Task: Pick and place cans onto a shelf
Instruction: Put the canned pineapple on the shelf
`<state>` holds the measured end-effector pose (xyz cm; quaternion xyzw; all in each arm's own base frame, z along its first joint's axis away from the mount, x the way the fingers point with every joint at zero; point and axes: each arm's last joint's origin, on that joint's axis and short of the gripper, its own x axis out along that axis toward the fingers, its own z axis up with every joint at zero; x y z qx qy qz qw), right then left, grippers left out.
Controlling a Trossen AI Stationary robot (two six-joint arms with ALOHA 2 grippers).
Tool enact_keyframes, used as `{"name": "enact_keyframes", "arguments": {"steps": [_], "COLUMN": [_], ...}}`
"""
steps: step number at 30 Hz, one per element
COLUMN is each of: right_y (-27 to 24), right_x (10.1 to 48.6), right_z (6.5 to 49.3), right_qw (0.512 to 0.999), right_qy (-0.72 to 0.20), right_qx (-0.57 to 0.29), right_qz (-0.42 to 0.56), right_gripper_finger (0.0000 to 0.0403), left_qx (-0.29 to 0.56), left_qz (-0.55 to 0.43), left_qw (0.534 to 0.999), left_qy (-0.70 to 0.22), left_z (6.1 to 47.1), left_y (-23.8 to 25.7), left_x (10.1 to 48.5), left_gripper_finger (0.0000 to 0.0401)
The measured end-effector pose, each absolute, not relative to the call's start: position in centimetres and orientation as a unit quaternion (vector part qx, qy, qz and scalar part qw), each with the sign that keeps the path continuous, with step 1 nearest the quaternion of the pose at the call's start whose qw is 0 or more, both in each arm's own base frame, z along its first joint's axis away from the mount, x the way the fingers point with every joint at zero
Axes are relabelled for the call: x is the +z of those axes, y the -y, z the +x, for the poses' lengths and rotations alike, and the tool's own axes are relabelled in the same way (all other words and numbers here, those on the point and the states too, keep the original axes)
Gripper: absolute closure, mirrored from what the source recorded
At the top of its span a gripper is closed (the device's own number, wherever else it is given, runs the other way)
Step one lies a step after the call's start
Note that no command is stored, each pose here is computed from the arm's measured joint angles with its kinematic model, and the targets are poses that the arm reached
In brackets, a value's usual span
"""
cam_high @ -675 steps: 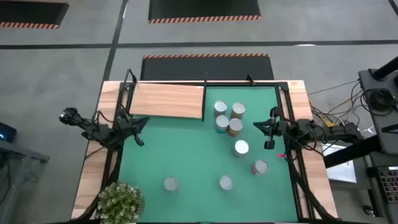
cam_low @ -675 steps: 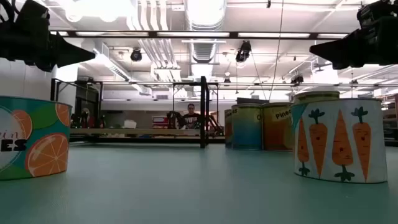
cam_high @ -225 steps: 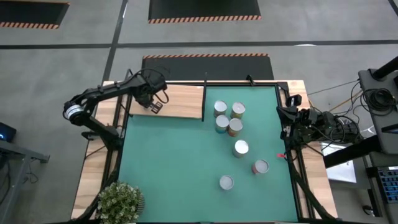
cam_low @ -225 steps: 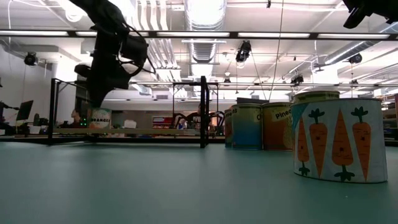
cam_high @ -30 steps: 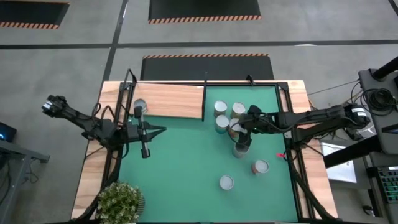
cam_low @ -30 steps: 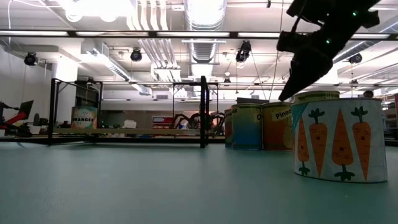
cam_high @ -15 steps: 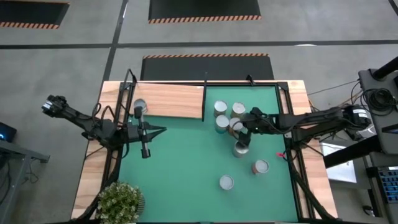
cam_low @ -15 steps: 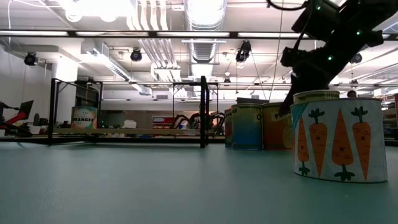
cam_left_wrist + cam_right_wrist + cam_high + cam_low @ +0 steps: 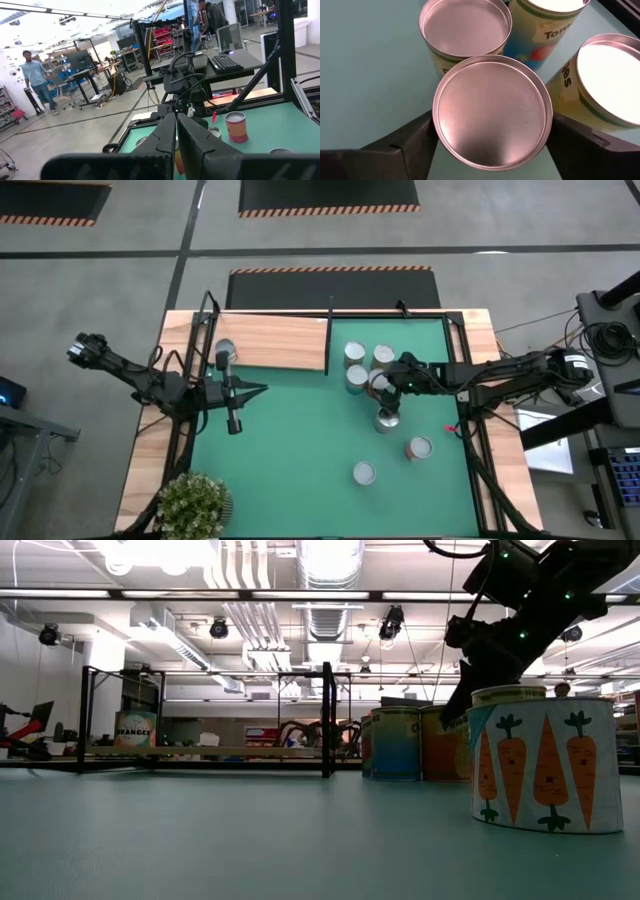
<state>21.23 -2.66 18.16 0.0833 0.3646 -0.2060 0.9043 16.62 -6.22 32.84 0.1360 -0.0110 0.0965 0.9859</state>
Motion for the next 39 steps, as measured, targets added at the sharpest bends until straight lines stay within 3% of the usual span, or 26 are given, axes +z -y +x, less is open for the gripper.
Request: {"name": "enact_keyframes", "arguments": {"steps": [10,18,25,30,39], "right_y": [2.7,1.9,0.7,0.3,0.6], "right_x": [19.7,26.4,32.3,34.2,35.7], "right_z": [21.2,21.7,23.2,26.3,36.0], "right_qw": [0.895,0.898,0.925,0.935,0.946], "right_qy": [-0.384,-0.374,-0.309,-0.296,-0.279], "right_qx": [-0.208,-0.206,-0.178,-0.163,-0.154], "right_qz": [0.084,0.110,0.128,0.107,0.055], "right_gripper_finger": [0.0105,0.0100,0.0099,0.0098,0.0098], "left_qx": [0.097,0.097,0.098,0.100,0.103], "left_qz": [0.136,0.136,0.132,0.123,0.132], "left_qw": [0.986,0.986,0.986,0.987,0.985], "left_qy": [0.010,0.011,0.018,0.032,0.043], "left_z": [16.6,16.6,16.5,16.3,15.2], "left_y": [6.2,6.2,6.2,6.0,5.5], "left_x": [32.8,32.8,33.2,33.7,33.7], "left_gripper_finger": [0.0401,0.0401,0.0401,0.0401,0.0401]}}
